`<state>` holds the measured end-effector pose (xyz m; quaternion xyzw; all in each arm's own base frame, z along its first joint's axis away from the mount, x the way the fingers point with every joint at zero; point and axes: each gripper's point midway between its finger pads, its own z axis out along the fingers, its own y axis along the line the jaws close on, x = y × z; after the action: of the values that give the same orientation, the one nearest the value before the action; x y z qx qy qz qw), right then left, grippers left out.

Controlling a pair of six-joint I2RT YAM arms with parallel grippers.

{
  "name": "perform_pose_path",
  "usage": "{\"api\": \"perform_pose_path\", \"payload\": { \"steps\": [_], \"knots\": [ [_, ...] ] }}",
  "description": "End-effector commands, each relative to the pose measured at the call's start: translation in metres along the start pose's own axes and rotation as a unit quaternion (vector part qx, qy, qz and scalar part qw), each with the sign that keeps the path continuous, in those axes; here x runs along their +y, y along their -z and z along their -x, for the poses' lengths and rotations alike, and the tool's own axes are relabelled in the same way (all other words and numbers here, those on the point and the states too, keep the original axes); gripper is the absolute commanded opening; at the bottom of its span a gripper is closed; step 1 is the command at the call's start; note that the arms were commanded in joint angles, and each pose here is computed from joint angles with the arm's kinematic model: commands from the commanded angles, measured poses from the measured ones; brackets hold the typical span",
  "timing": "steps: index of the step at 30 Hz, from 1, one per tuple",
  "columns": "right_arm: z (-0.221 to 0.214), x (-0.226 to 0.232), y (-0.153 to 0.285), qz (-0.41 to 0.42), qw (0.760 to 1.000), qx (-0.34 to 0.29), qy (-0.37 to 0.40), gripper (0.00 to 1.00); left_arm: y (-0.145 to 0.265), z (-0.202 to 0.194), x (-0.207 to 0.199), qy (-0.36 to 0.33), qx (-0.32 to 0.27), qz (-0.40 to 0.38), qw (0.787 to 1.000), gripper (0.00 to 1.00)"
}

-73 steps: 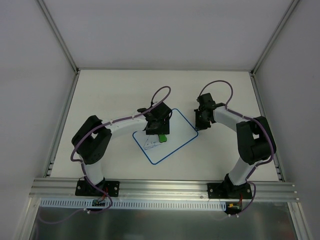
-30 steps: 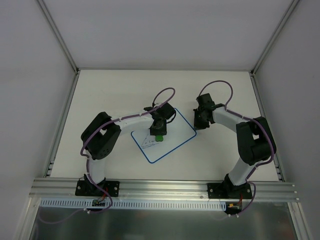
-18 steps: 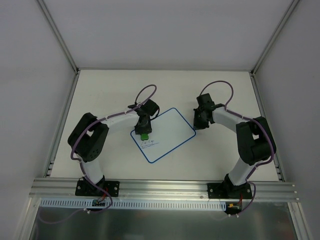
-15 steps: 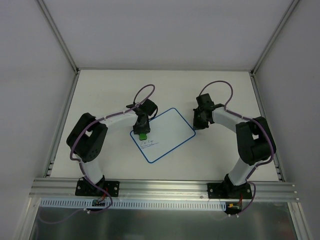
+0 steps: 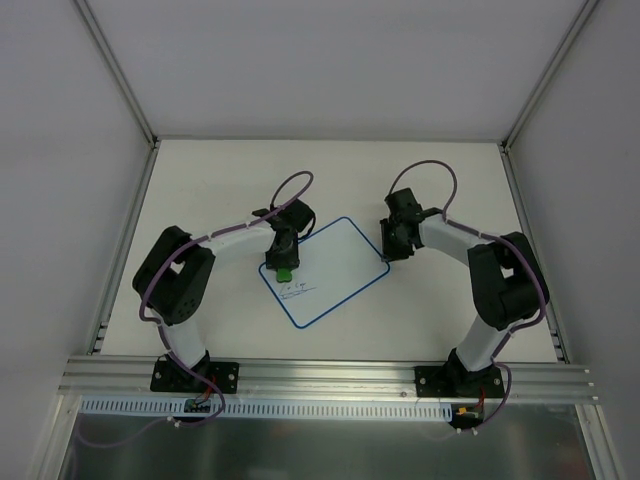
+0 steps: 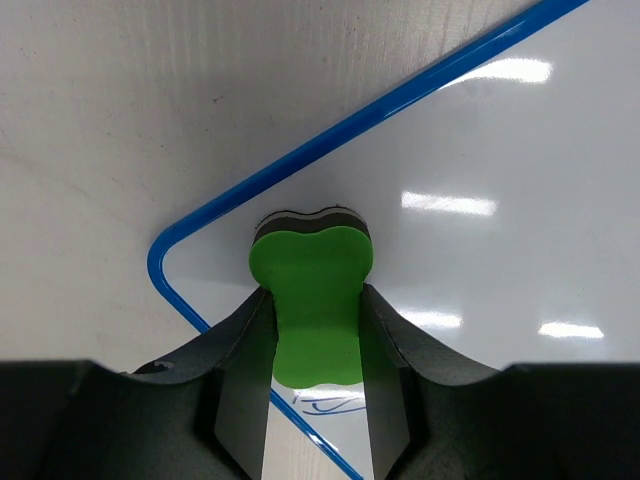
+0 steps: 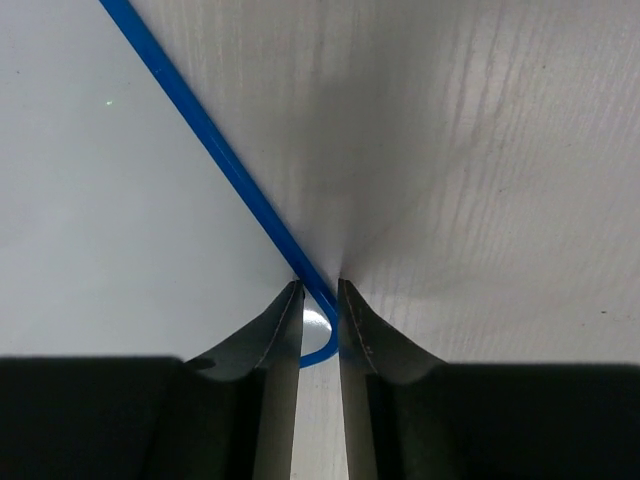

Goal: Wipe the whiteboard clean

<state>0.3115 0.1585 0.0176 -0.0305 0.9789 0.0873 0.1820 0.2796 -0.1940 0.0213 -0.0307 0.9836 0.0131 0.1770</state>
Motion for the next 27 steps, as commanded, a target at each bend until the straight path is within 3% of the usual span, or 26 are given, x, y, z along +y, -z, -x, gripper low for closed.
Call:
{"api": "perform_pose_path", "payload": {
  "steps": [1,4,8,9,15,20,27],
  "knots": [
    [-0.011,0.005,-0.008,-0.002,0.999,0.029,0.024,0.25,0.000,-0.019,-0.003,-0.036,0.040,-0.001,0.999,0.00],
    [-0.014,0.004,-0.013,-0.008,0.999,0.045,0.024,0.25,0.001,-0.019,-0.006,-0.043,0.040,-0.005,0.998,0.00],
    [-0.021,0.000,-0.016,-0.027,0.997,0.063,0.026,0.11,0.003,-0.020,-0.022,-0.066,0.039,-0.018,0.997,0.00],
    [-0.020,-0.007,-0.017,-0.044,0.997,0.059,0.025,0.01,0.004,-0.022,-0.029,-0.074,0.042,-0.027,0.996,0.00],
    [-0.019,-0.013,-0.015,-0.065,0.996,0.052,0.017,0.00,0.013,-0.036,-0.081,-0.117,0.047,-0.070,0.990,0.00],
    [-0.018,-0.015,-0.013,-0.069,0.996,0.050,0.014,0.00,0.015,-0.046,-0.057,-0.090,0.047,-0.049,0.994,0.00],
    [-0.017,-0.015,-0.012,-0.073,0.996,0.044,0.006,0.00,0.013,-0.046,0.020,-0.001,0.046,0.003,0.999,0.00]
  ]
}}
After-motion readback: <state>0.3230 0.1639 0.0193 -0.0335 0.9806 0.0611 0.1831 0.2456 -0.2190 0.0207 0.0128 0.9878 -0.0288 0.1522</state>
